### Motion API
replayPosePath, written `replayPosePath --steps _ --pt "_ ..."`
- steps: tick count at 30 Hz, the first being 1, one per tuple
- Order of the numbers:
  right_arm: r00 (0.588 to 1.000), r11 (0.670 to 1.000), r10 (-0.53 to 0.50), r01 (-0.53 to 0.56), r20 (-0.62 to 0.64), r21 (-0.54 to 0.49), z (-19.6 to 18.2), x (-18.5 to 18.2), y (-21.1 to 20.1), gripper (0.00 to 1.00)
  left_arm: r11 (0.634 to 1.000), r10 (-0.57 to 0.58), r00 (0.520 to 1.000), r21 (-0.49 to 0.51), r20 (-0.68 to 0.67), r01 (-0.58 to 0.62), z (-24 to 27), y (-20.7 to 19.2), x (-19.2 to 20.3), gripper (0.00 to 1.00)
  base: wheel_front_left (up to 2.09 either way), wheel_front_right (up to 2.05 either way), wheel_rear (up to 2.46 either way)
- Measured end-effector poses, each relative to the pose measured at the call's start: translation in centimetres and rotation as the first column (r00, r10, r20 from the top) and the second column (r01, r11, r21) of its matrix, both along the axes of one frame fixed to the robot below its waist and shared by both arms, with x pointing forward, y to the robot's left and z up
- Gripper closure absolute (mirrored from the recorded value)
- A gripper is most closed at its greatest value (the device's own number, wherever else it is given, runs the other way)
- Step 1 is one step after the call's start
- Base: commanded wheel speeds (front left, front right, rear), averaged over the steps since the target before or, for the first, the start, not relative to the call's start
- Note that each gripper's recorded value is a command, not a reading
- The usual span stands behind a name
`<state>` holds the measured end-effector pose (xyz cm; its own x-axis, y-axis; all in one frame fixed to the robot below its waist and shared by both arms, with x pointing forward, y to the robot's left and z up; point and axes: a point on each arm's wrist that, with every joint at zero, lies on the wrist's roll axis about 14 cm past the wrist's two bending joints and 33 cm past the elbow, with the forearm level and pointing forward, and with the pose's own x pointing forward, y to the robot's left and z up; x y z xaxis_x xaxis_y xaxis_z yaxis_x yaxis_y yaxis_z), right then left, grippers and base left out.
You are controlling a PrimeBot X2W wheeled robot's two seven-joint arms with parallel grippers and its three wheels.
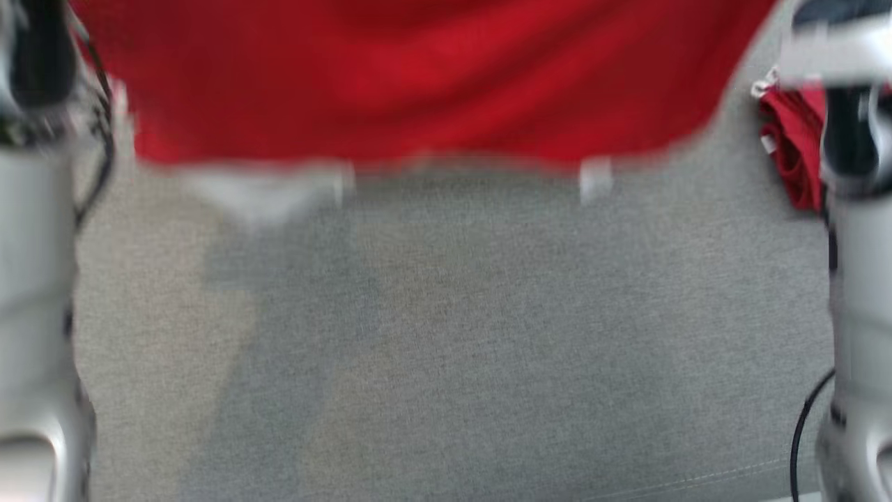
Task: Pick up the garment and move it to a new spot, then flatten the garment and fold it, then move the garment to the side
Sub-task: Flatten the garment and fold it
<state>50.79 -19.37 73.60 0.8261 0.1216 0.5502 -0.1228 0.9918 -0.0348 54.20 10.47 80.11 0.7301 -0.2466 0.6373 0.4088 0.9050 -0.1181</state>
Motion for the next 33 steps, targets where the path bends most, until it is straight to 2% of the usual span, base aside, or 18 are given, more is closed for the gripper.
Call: replayPosePath --steps 3,6,10,13,14,18,21,27,33 --pt "1.0 1.0 -0.024 0.024 0.015 -0.007 1.1 3.8 0.0 1.0 0.999 0.034 0.999 -0.023 0.038 -0.033 1.4 0.4 2.6 1.0 0.0 0.0 0.0" --pt "0.999 0.999 -0.035 0.035 -0.03 -0.013 -0.6 7.1 0.4 1.0 0.999 0.04 0.999 -0.034 0.005 -0.04 -0.3 0.2 5.1 1.0 0.0 0.0 0.0" --pt "0.98 0.999 -0.024 0.018 -0.197 -0.029 -7.4 10.7 1.6 1.0 0.999 0.019 0.993 -0.035 -0.115 -0.024 -6.0 -0.4 8.0 1.0 0.0 0.0 0.0" --pt "0.945 1.0 -0.015 0.007 -0.326 -0.027 -13.4 12.2 2.1 1.0 0.999 0.022 0.972 -0.029 -0.236 -0.029 -12.1 -0.2 9.5 1.0 0.0 0.0 0.0" --pt "0.922 0.999 -0.015 0.002 -0.386 -0.033 -16.3 12.6 2.3 1.0 0.999 0.019 0.953 -0.033 -0.301 -0.031 -15.3 -0.1 9.9 1.0 0.0 0.0 0.0" --pt "0.839 0.999 -0.001 -0.021 -0.544 -0.034 -24.5 12.9 3.1 1.0 0.999 0.01 0.893 -0.042 -0.45 -0.032 -23.7 0.3 9.9 1.0 0.0 0.0 0.0" --pt "0.804 0.999 0.033 -0.045 -0.594 -0.004 -27.9 12.6 4.3 1.0 0.998 0.016 0.851 -0.041 -0.525 -0.044 -28.5 1.2 9.1 1.0 0.0 0.0 0.0" --pt "0.794 0.996 0.086 -0.061 -0.602 0.063 -30.1 10.6 5.2 1.0 0.992 0.037 0.843 -0.085 -0.537 -0.097 -30.8 3.6 6.1 1.0 0.0 0.0 0.0" --pt "0.777 0.993 0.104 -0.04 -0.621 0.115 -30.6 7.2 4.3 1.0 0.99 0.037 0.803 -0.088 -0.594 -0.11 -33.0 4.0 1.3 1.0 0.0 0.0 0.0"
